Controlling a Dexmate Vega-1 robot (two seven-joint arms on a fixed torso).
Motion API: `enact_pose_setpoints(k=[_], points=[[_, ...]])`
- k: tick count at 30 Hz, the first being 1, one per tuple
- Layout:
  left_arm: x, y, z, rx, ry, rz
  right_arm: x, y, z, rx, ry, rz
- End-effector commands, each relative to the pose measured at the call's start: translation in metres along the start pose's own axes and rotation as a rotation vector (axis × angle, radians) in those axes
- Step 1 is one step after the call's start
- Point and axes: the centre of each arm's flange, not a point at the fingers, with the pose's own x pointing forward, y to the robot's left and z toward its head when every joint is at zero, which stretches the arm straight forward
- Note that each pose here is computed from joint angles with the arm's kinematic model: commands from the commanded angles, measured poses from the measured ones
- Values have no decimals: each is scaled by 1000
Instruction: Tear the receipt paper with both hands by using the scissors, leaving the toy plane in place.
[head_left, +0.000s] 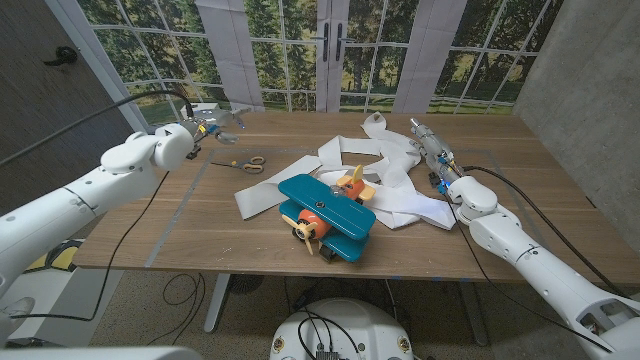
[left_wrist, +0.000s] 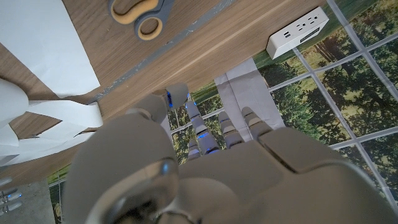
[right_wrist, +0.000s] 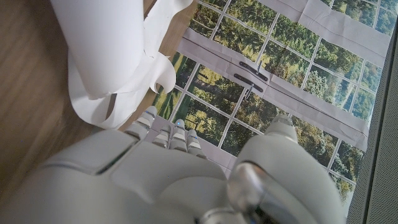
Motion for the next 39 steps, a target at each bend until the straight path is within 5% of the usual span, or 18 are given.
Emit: enact_pose_setpoints(k=[1,17,39], points=[[3,1,1,63,14,-25,1,1,-1,18,-11,-4],[6,-5,6,165,47,-56,3,3,-6,66,-2,-2],[10,-7,8,104,48,-127,5,2,-10,169,-7,13]])
